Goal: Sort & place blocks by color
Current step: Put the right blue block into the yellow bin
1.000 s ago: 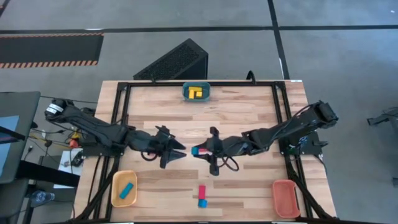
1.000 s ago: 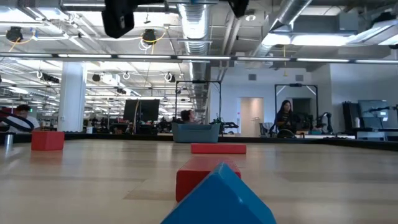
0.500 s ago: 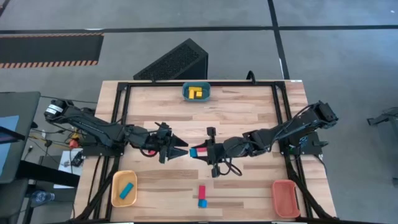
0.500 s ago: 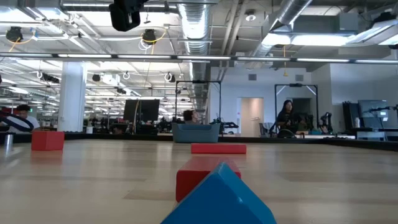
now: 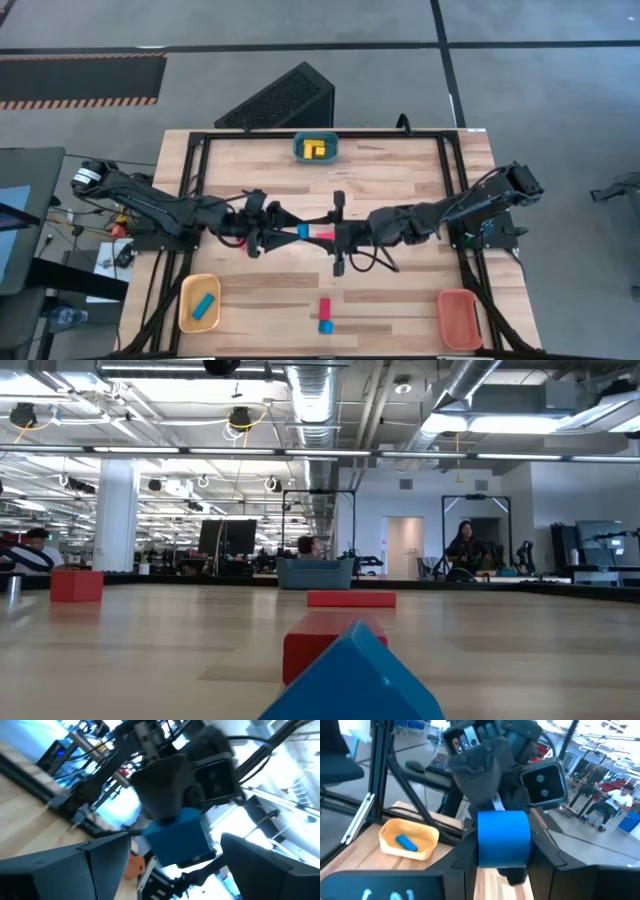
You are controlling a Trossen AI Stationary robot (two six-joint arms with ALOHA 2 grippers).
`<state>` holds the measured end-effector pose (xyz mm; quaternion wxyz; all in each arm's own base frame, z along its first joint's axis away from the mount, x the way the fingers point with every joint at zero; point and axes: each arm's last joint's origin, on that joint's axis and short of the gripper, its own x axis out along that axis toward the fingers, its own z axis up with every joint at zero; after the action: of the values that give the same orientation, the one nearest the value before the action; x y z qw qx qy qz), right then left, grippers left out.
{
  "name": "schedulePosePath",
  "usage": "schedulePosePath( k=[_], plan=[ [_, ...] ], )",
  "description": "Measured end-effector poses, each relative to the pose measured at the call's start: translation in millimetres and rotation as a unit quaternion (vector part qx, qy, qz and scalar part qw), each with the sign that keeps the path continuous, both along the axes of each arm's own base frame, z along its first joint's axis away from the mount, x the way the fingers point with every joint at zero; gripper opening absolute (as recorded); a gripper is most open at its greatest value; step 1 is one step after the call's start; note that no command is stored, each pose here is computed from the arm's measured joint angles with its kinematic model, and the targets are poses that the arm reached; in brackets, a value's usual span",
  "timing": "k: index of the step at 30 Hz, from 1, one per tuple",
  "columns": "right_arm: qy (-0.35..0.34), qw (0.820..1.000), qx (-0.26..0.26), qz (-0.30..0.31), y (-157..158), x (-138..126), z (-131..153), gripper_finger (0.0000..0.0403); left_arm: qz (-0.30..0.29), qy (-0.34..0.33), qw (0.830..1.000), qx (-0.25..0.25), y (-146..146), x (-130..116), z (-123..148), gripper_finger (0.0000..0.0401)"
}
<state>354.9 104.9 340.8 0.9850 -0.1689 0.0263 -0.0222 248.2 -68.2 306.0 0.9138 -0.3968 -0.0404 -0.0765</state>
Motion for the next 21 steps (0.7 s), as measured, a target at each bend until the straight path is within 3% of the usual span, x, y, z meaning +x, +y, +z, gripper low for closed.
schedulePosePath(
  k=[10, 17, 21],
  plan=[
    [0.0, 1.0, -0.013, 0.001, 0.1, 0.0, 0.1, 0.014, -0.009, -0.006, 1.0, -0.007, -0.6, 0.3, 0.9, 0.0295],
    [-0.002, 0.999, -0.036, 0.002, -0.1, 0.1, 1.3, 0.0143, -0.035, -0.021, 0.995, -0.092, 0.1, 6.6, 0.8, 0.0295],
    [-0.008, 0.999, -0.036, 0.001, 0.0, 0.4, 5.6, 0.0141, -0.047, -0.03, 0.993, -0.102, 2.0, 12.7, -1.9, 0.0295]
  ],
)
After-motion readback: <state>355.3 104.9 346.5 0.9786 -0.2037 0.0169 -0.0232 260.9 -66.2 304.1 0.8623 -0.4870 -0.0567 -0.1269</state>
